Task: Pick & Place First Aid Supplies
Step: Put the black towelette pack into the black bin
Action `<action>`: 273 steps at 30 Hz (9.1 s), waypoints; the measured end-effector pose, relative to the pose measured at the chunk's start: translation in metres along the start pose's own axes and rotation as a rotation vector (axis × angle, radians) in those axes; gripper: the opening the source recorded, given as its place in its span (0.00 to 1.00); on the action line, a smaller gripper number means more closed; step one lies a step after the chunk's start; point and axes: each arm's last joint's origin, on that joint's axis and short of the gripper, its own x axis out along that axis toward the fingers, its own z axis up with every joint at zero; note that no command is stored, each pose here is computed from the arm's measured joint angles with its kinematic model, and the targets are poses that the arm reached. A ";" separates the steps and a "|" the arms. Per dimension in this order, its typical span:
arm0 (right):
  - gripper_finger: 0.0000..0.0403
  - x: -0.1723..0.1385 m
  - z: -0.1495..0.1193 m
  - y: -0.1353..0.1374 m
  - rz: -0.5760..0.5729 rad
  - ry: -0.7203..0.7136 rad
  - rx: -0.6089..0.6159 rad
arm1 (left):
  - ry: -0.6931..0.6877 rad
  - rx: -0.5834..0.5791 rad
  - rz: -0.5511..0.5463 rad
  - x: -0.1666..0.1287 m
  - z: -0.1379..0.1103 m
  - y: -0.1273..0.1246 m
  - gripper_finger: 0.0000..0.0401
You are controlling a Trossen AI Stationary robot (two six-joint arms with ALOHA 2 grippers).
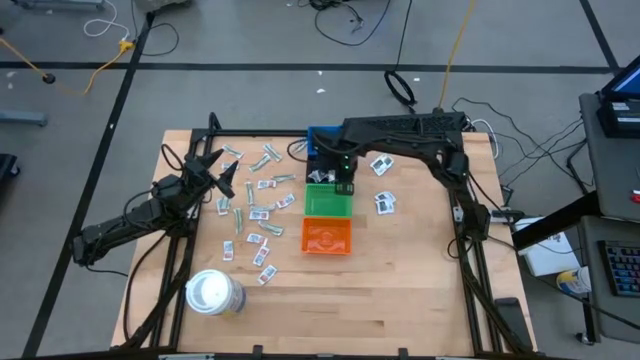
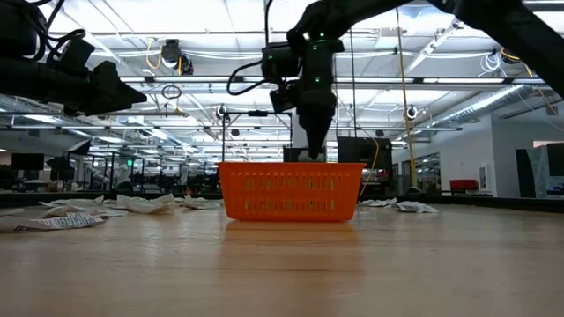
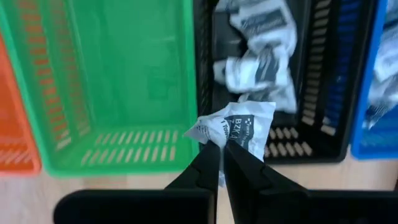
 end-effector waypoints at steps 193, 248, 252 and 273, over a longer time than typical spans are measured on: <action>0.03 0.053 0.018 -0.008 -0.091 -0.099 -0.113 | -0.001 0.000 0.000 0.000 0.000 0.000 0.76; 0.53 0.010 -0.141 0.039 -0.078 -0.116 0.150 | 0.000 0.000 0.000 0.000 0.000 0.000 0.76; 0.53 0.029 -0.145 0.041 -0.085 -0.148 0.151 | -0.001 -0.001 0.000 0.000 0.000 0.000 0.76; 0.39 0.085 -0.157 0.042 -0.097 -0.204 0.147 | 0.000 0.000 0.000 0.000 0.000 0.000 0.76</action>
